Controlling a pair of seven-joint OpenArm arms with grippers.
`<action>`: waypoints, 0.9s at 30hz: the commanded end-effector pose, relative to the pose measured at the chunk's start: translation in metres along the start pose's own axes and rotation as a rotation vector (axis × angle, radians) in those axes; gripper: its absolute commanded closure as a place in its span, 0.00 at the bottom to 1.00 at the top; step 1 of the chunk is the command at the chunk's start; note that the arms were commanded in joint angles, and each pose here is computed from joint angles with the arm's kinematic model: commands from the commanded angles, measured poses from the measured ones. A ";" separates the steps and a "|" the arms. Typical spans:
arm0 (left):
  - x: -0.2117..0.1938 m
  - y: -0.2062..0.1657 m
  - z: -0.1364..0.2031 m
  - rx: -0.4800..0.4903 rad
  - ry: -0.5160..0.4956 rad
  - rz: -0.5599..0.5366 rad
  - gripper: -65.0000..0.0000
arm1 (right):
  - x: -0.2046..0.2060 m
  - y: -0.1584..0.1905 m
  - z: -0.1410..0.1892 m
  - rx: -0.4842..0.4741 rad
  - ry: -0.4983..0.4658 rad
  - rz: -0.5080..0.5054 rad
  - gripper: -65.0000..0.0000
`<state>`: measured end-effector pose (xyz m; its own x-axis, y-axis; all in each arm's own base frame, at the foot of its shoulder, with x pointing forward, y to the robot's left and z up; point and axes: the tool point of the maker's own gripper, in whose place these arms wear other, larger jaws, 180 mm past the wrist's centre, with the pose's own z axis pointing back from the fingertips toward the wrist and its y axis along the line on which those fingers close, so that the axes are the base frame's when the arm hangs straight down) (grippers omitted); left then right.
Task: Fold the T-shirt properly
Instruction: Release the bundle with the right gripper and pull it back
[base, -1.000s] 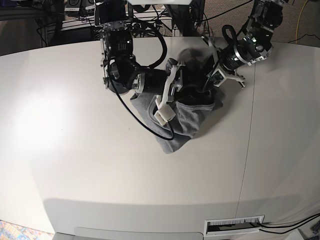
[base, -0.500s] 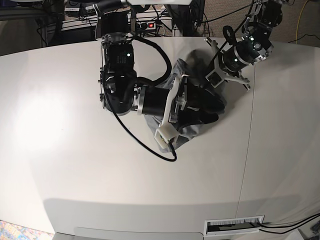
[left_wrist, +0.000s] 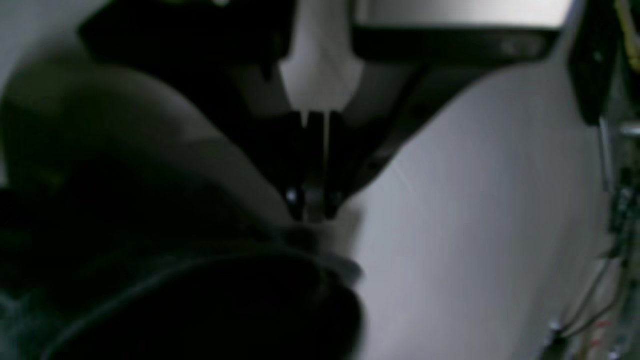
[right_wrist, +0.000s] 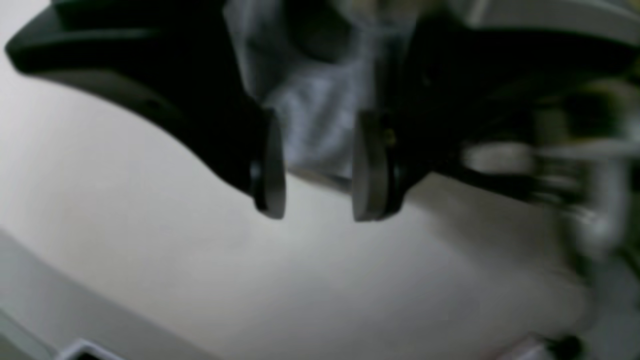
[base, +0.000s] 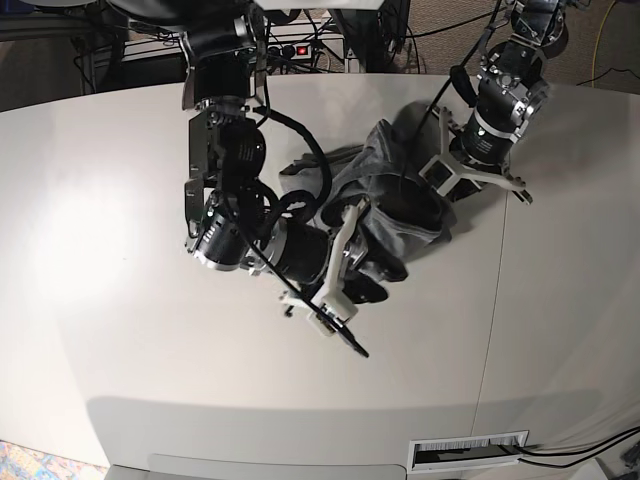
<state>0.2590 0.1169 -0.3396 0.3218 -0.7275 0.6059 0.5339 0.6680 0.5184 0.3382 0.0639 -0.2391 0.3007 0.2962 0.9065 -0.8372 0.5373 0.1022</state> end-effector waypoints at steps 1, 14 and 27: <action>0.011 0.010 0.005 0.034 -0.035 -0.004 1.00 | 0.022 -0.004 0.005 -0.006 -0.064 0.038 0.64; 0.076 -0.027 0.042 -0.233 -0.273 0.312 1.00 | -0.028 -0.047 0.026 -0.085 0.083 0.055 0.81; 0.134 -0.081 0.068 -0.567 -0.476 0.534 1.00 | -0.047 -0.106 0.019 -0.312 0.093 0.188 0.94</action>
<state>0.2051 -0.0212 -0.2710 0.3737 -0.1522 0.9150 0.7437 0.6387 -0.1975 0.3940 -0.0267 -0.3084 0.2640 0.5059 0.8212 -0.7159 0.6733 -0.1846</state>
